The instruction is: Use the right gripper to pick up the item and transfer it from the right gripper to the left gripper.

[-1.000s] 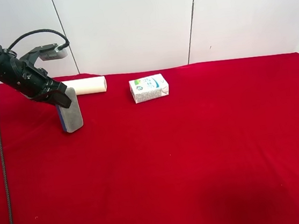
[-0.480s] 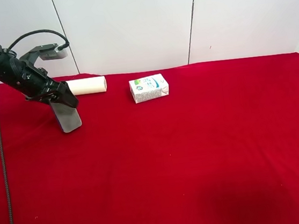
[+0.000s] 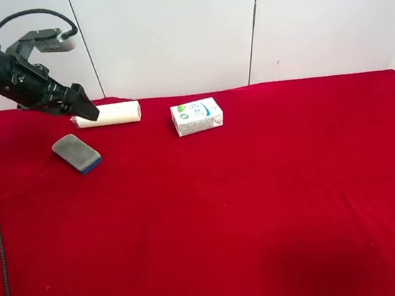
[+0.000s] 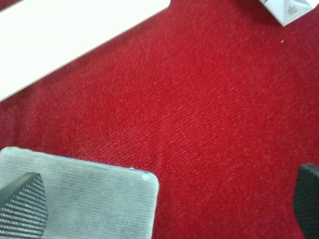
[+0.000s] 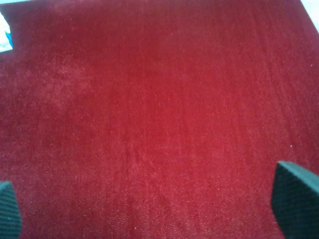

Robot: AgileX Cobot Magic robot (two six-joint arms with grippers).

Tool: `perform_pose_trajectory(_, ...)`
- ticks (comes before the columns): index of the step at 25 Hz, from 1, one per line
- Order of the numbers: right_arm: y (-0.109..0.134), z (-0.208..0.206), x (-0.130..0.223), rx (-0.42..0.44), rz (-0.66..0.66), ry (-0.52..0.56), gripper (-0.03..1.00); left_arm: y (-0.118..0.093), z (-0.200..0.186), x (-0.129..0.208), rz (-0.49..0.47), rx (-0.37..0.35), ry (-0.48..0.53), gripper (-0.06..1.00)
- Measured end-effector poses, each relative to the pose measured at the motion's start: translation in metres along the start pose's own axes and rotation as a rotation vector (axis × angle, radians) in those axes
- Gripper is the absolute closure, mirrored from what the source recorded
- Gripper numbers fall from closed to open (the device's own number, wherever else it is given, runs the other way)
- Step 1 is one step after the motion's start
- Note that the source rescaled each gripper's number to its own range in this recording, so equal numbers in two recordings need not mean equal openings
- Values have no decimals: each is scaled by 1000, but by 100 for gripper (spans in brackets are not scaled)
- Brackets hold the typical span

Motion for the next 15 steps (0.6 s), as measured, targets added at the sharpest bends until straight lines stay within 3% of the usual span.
perform_pose_trajectory(8,0,0,0,0,0,0,-3,-16,-51,-15,33,-14,-61,-4)
perform_pose_trajectory(15,0,0,0,0,0,0,-3,-50,-131,-14,119,-25,-55,-4)
Point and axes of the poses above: a point on each arm's last joint axis where the gripper is mounted, z pointing out along that axis toward the gripper, y along the wrist's bending axis when the last joint is at zero, x = y × z, the point moved 1 cm from there along z, pointing out along that axis toward the gripper, and after that the axes turned 8 degrees about z, right-handed, at the moved point
